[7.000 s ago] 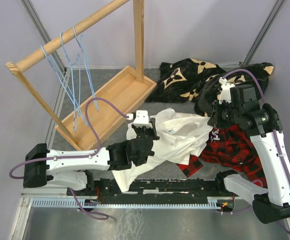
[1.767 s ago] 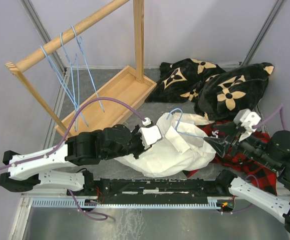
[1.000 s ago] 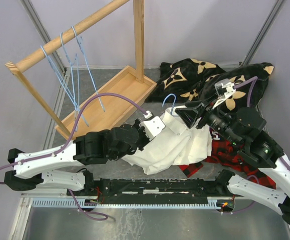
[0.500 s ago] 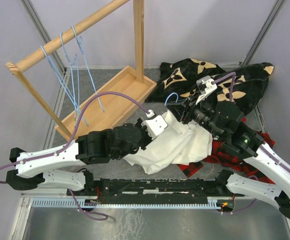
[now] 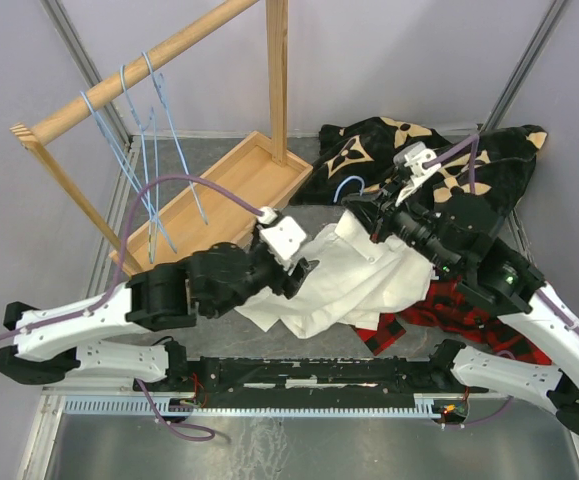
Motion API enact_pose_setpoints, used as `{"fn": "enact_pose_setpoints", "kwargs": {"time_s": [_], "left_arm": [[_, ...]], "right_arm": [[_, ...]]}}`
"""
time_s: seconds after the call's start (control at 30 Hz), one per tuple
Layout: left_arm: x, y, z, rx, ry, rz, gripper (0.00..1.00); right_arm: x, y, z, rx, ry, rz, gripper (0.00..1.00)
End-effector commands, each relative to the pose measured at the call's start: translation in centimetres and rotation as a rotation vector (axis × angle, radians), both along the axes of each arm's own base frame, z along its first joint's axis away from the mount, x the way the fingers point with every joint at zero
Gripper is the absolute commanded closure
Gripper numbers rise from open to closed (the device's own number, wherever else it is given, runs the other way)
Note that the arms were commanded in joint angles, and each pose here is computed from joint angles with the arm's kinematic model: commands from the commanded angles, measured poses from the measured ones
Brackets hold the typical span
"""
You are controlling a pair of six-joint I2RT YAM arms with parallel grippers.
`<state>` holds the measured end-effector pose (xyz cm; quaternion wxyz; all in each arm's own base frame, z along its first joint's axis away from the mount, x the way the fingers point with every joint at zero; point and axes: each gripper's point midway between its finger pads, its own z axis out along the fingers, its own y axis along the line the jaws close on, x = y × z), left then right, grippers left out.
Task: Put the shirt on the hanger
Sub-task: Hang the shirt on the hanger.
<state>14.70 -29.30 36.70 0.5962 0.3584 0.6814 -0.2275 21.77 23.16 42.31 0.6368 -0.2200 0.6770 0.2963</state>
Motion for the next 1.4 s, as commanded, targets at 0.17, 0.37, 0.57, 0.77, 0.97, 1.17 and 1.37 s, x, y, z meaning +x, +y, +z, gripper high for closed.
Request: {"fn": "enact_pose_setpoints", "kwargs": {"time_s": [0.17,0.37,0.57,0.77,0.97,1.17,1.37], "left_arm": [[0.7,5.4,6.6,-0.366,-0.02,0.138,0.11],[0.7,5.1,4.4,-0.396,0.007,0.143,0.1],[0.7,3.8,2.1,-0.385,0.016,0.128,0.1],[2.6,4.8,-1.2,-0.301,-0.003,0.275,0.11],[3.7,5.9,-3.3,-0.259,-0.015,0.385,0.15],[3.5,5.6,-3.8,-0.266,-0.008,0.369,0.44],[3.3,7.0,-4.3,-0.276,0.029,0.39,0.97]], "right_arm": [[-0.4,-4.6,10.9,-0.078,-0.31,-0.109,1.0],[-0.2,-6.3,14.2,-0.043,-0.346,-0.184,1.0],[-0.2,-6.9,16.2,-0.004,-0.354,-0.219,1.0],[-1.2,-6.7,17.5,0.034,-0.357,-0.171,1.0],[-2.5,-7.2,18.6,0.086,-0.361,-0.141,1.0],[-3.3,-7.6,19.1,0.107,-0.37,-0.124,1.0],[-3.4,-8.8,19.1,0.052,-0.416,-0.16,1.0]]}}
